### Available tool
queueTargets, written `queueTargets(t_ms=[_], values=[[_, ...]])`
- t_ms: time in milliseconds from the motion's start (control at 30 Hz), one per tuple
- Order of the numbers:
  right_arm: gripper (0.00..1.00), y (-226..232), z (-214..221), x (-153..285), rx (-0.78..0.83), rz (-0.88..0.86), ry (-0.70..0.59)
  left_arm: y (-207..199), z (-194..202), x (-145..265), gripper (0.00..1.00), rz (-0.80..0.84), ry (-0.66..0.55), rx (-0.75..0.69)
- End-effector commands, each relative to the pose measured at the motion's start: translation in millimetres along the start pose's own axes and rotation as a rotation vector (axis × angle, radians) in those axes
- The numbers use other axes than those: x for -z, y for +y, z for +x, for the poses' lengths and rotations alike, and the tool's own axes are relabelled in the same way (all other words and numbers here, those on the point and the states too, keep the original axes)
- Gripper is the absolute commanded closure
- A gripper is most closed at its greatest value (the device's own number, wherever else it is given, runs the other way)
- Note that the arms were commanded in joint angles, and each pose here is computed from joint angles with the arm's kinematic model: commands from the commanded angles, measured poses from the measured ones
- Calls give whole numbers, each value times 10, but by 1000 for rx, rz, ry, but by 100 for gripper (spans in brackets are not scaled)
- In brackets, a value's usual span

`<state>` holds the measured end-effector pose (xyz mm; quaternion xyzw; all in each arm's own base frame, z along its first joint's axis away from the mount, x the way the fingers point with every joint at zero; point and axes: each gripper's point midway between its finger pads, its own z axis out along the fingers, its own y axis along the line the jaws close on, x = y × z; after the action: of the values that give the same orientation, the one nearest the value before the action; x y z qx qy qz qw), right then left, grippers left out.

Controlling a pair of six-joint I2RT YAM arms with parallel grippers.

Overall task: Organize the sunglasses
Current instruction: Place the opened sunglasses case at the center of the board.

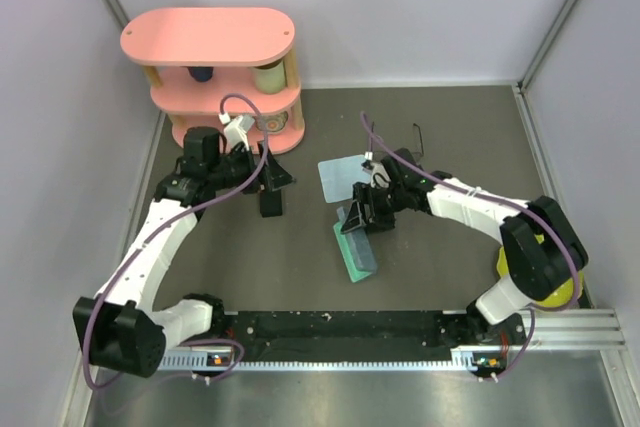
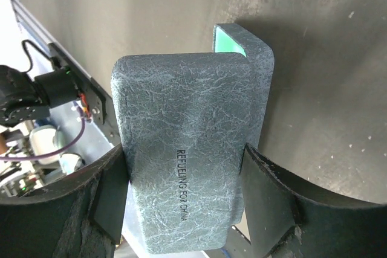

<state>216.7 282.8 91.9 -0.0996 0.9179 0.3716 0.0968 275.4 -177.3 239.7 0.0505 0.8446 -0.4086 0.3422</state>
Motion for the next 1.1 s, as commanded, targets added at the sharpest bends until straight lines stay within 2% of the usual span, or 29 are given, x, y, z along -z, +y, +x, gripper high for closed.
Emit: queueTargets(t_ms=[0, 67, 133, 167, 200, 367, 433, 467, 567, 633, 800, 900, 933, 1067], values=[[100, 216, -194, -5, 81, -176, -34, 140, 213, -153, 25, -16, 58, -16], [100, 117, -170, -81, 63, -167, -5, 165, 298, -221, 25, -14, 83, -13], [82, 60, -167, -136, 57, -158, 11, 203, 387, -275, 26, -25, 105, -10], [65, 40, -163, -145, 55, -157, 16, 226, 419, -305, 26, -27, 115, -7], [58, 16, -158, -158, 55, -149, 18, 236, 456, -333, 25, -30, 123, -9], [33, -105, -196, -194, 50, -112, 5, 311, 626, -497, 22, -46, 172, -3], [27, -124, -213, -199, 59, -102, -2, 310, 677, -544, 21, -45, 193, -4], [23, -127, -232, -191, 63, -101, -8, 346, 719, -586, 16, -52, 212, 7], [17, -131, -242, -189, 61, -103, -7, 395, 791, -685, 5, -64, 238, 15], [14, -123, -261, -178, 64, -103, -14, 391, 802, -739, 2, -55, 239, 12], [10, -154, -359, -107, 91, -43, -56, 424, 819, -831, 2, -54, 249, 15], [10, -262, -420, -14, 116, 57, -80, 445, 792, -855, 3, -68, 247, 13], [12, -308, -487, 49, 135, 117, -116, 449, 780, -858, 5, -73, 246, 11], [22, -322, -482, 208, 234, 230, -97, 461, 709, -873, 9, -91, 235, -1]])
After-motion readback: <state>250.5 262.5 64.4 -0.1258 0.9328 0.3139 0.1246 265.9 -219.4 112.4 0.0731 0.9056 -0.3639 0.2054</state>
